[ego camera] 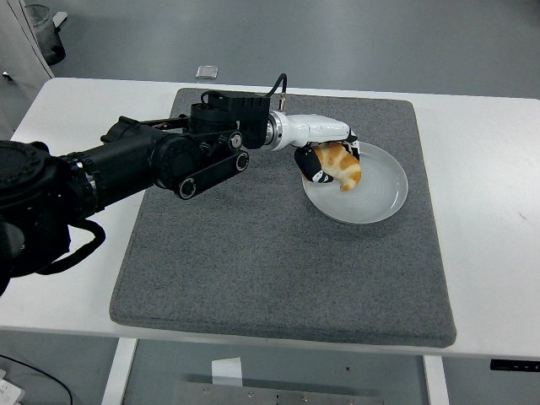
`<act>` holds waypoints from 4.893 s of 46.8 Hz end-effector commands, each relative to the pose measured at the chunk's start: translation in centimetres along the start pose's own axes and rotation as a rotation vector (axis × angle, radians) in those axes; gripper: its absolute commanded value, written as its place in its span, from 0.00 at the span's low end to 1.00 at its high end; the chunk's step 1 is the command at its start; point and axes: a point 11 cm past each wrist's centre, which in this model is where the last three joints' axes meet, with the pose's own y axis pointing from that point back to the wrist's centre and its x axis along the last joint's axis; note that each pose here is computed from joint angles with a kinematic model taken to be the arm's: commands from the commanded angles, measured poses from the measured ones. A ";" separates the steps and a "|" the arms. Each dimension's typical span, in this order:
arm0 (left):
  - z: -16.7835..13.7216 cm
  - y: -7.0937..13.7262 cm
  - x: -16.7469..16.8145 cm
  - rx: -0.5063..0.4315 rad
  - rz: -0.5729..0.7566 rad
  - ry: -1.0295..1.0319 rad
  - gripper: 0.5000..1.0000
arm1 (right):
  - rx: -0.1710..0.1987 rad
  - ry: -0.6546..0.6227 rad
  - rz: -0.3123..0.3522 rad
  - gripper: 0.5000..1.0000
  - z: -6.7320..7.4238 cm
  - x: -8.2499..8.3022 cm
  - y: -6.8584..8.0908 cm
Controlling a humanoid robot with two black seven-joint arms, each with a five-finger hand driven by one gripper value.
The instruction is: Place the bread on the plate
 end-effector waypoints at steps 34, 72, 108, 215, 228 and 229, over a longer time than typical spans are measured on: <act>-0.5 -0.1 -1.3 0.008 -0.020 0.016 0.49 | 0.000 0.000 0.000 0.86 0.0 0.0 0.0; -0.4 -0.1 -1.6 0.001 -0.006 0.038 0.90 | 0.000 0.000 0.000 0.86 0.0 0.0 0.0; 1.2 0.4 2.9 -0.122 0.168 0.462 1.00 | 0.000 0.000 0.000 0.86 0.0 0.0 0.0; -21.7 22.3 4.5 -0.178 0.742 1.651 1.00 | 0.000 -0.004 -0.007 0.86 0.0 -0.1 0.0; -21.9 22.6 4.1 -0.184 0.753 1.669 1.00 | 0.000 -0.007 -0.011 0.86 0.0 -0.2 0.0; -21.9 22.6 4.2 -0.186 0.752 1.670 1.00 | 0.000 -0.007 -0.011 0.86 0.0 -0.2 0.0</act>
